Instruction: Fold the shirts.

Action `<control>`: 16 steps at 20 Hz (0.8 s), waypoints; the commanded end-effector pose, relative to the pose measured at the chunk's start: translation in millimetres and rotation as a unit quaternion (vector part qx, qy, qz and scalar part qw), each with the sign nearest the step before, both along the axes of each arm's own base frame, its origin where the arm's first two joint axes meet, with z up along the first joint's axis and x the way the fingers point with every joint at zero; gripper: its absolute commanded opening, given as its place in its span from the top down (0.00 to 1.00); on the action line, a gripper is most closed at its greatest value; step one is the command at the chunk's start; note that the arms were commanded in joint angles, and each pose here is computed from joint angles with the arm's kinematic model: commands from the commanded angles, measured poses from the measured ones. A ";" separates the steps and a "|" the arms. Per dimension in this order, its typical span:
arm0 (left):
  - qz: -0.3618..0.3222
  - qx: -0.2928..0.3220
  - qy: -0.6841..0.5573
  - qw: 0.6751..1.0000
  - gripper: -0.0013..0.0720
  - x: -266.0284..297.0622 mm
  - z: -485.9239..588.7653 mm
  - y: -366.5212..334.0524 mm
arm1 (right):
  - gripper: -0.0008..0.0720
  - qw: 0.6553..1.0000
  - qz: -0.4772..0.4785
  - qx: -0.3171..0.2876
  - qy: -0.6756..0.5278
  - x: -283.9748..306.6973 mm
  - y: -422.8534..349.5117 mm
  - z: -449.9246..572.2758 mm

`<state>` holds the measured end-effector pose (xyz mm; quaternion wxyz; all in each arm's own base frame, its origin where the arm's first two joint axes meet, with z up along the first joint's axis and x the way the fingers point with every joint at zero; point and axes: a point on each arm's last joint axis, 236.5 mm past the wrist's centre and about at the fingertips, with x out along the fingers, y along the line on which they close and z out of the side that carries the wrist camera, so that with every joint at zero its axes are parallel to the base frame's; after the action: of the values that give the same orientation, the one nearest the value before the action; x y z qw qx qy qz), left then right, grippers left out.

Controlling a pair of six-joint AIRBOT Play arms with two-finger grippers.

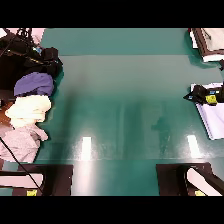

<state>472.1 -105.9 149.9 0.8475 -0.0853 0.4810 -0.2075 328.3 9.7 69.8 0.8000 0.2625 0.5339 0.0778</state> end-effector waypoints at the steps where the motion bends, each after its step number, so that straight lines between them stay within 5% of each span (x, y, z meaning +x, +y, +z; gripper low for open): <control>1: 0.000 0.000 0.000 1.000 0.95 0.0 0.3 -0.1 | 0.96 1.000 0.001 0.000 0.001 -0.5 0.6 -0.1; 16: -0.002 -0.008 0.000 1.000 0.95 -0.5 1.7 -3.5 | 0.96 1.000 0.001 0.000 0.001 -0.3 0.4 -0.2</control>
<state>472.0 -106.4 150.2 0.8473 -0.0862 0.4808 -0.2084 327.9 9.8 69.6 0.7995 0.2622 0.5348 0.0779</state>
